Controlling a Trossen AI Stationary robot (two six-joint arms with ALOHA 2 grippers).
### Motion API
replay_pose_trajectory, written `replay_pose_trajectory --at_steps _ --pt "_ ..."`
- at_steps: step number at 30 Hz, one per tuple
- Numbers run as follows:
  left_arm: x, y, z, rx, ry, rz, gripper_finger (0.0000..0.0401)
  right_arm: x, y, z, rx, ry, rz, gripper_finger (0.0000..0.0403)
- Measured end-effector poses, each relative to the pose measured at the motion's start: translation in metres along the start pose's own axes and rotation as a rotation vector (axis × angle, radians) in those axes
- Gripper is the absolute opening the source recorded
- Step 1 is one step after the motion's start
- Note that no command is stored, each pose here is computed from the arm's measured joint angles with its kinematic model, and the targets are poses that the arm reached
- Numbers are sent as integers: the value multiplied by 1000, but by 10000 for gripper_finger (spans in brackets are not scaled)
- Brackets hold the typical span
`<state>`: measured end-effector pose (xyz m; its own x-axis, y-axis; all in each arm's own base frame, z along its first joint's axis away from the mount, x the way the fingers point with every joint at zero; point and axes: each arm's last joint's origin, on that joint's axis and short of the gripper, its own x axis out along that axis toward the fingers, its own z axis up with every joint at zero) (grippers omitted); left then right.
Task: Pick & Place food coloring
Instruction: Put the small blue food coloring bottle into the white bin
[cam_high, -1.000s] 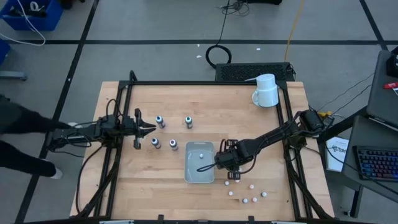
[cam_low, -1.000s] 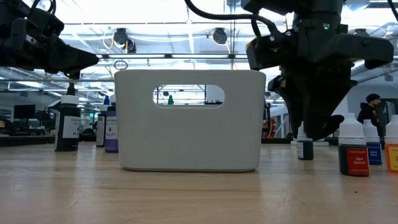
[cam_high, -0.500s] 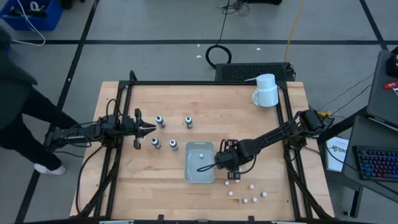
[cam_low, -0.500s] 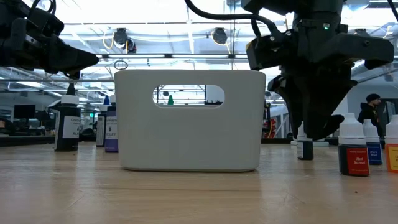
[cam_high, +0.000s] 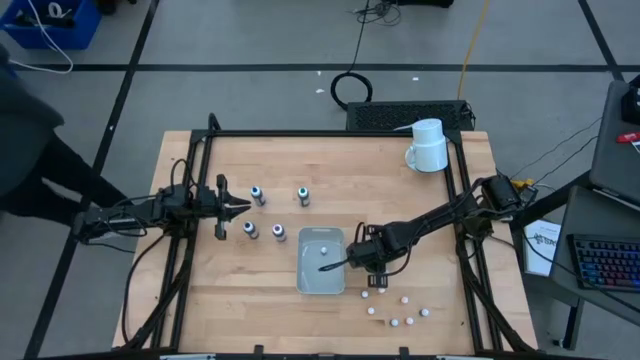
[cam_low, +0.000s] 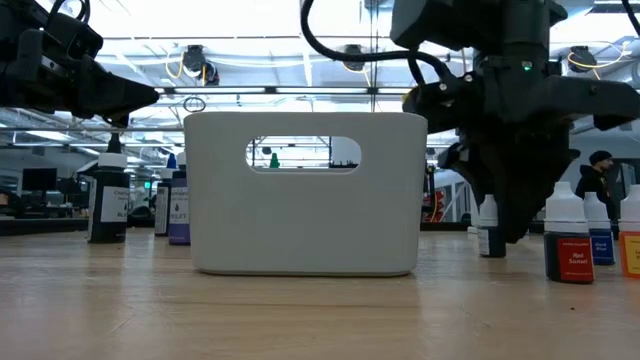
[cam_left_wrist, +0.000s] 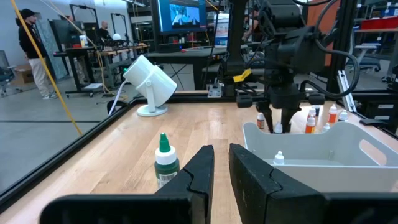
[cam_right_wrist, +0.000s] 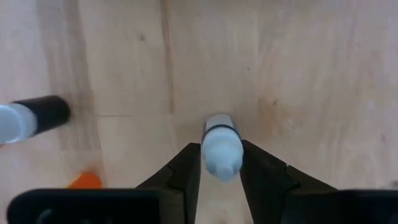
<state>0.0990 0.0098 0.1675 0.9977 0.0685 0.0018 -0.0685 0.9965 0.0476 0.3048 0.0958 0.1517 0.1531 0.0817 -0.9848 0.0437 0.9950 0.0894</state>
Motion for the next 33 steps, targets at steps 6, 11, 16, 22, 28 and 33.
replay_pose_trajectory --at_steps 6,11,16,22,28,33 --pt "0 0 0 0 0 0 58 0 0 1 0 -8 2 94" --pt "0 0 0 0 0 0 58 0 0 1 4 -8 2 115" --pt "0 0 0 0 0 0 58 0 0 1 12 -8 1 142" --pt "0 0 0 0 0 0 58 0 0 2 19 -16 3 166" --pt "0 0 0 0 0 0 58 0 0 3 18 -27 6 169" --pt "0 0 0 0 0 0 58 0 -1 3 20 -27 5 161"
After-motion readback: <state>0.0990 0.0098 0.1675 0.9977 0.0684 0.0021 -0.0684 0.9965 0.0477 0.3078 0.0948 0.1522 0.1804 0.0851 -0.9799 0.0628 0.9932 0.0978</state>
